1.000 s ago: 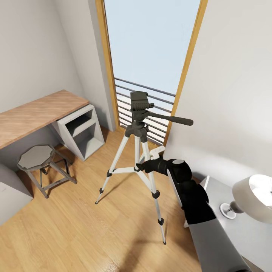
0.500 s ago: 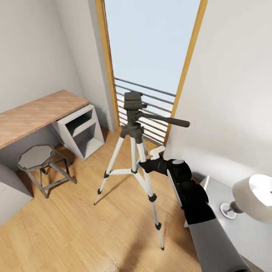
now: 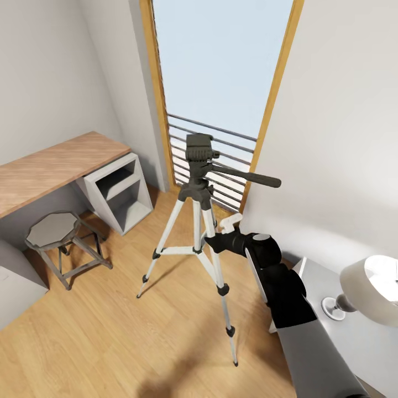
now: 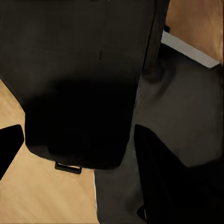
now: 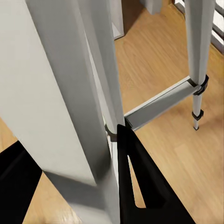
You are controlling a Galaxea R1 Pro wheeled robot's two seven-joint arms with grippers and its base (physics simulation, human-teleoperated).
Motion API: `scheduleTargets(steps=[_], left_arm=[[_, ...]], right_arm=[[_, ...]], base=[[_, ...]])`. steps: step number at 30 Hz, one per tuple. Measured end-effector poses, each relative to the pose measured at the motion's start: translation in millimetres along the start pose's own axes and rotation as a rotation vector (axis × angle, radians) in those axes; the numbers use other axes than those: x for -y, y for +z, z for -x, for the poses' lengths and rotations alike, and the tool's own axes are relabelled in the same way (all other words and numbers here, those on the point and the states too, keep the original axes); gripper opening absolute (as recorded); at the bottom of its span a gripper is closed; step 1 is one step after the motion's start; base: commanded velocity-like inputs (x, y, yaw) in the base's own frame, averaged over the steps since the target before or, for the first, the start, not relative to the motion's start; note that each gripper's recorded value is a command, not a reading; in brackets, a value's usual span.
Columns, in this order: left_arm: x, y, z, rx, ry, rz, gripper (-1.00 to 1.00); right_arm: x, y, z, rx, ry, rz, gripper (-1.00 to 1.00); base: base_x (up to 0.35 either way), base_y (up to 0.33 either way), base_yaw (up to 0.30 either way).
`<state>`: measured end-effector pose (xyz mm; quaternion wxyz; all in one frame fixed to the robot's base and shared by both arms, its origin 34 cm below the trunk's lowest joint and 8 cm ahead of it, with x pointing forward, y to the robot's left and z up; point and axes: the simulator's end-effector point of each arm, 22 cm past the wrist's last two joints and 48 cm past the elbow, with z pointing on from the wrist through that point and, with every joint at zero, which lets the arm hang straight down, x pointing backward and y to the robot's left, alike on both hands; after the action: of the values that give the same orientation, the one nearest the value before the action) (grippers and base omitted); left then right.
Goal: Attach the digital camera to the camera tripod in the bedroom.
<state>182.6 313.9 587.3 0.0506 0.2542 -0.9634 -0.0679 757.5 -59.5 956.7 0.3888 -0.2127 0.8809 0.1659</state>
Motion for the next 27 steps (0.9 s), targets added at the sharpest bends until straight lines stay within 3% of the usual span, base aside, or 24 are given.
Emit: scheduleTargets(steps=[3, 4, 5, 7, 9, 12, 13, 14, 16, 18, 20, 21, 25, 27], left_arm=[[22.2, -10.6, 60.6, 0.006, 0.108, -0.069, -1.0], [27.3, -19.3, 80.8, -0.011, 0.163, -0.082, -1.0], [52.6, -34.4, 114.9, 0.036, 0.191, -0.133, -1.0], [83.7, -81.5, 176.9, 0.081, 0.298, -0.183, -1.0], [114.1, -149.3, 237.5, 0.172, 0.354, -0.232, -1.0], [128.2, -208.9, 299.4, 0.261, 0.34, -0.257, -1.0], [134.5, -230.7, 328.1, 0.311, 0.335, -0.26, -1.0], [152.2, -267.5, 374.4, 0.394, 0.323, -0.288, -1.0], [159.4, -290.1, 409.9, 0.435, 0.305, -0.292, -1.0], [184.6, -344.6, 475.9, 0.518, 0.267, -0.336, -1.0], [193.6, -358.7, 507.5, 0.505, 0.233, -0.342, -1.0], [205.8, -389.4, 528.1, 0.55, 0.225, -0.373, -1.0], [255.1, -477.6, 593.8, 0.561, 0.185, -0.445, -1.0], [281.3, -556.5, 620.7, 0.624, 0.185, -0.51, -1.0]], right_arm=[[0.6, -0.1, -0.3, -0.001, -0.003, -0.002, -1.0], [-0.1, 0.3, -0.6, -0.002, -0.001, 0.001, -1.0], [-0.6, 0.0, -0.4, -0.001, 0.001, 0.003, -1.0], [-0.5, 0.1, -0.5, -0.001, 0.002, 0.003, -1.0], [-0.3, -0.1, -0.6, -0.002, 0.001, 0.002, -1.0], [0.2, -0.1, -0.8, -0.003, -0.002, 0.0, -1.0], [-0.3, 0.1, -1.1, -0.004, -0.002, 0.002, -1.0], [-0.7, 0.0, -0.9, -0.004, 0.0, 0.004, -1.0], [0.0, 0.3, -1.6, -0.006, -0.003, 0.0, -1.0], [1.7, 0.0, -1.8, -0.008, -0.01, -0.007, -1.0], [2.2, 0.4, -2.4, -0.011, -0.011, -0.009, -1.0], [3.5, -0.2, -2.3, -0.011, -0.017, -0.016, -1.0], [6.1, -0.8, -0.4, -0.007, -0.027, -0.026, -1.0], [6.3, -1.6, 0.2, -0.006, -0.03, -0.029, -1.0]], base=[[0.0, 0.0, 0.0], [0.0, 0.0, 0.0], [0.0, 0.0, 0.0], [0.0, 0.0, 0.0], [0.0, 0.0, 0.0], [0.0, 0.0, 0.0], [0.0, 0.0, 0.0], [0.0, 0.0, 0.0], [0.0, 0.0, 0.0], [0.0, 0.0, 0.0], [0.0, 0.0, 0.0], [0.0, 0.0, 0.0], [0.0, 0.0, 0.0], [0.0, 0.0, 0.0]])
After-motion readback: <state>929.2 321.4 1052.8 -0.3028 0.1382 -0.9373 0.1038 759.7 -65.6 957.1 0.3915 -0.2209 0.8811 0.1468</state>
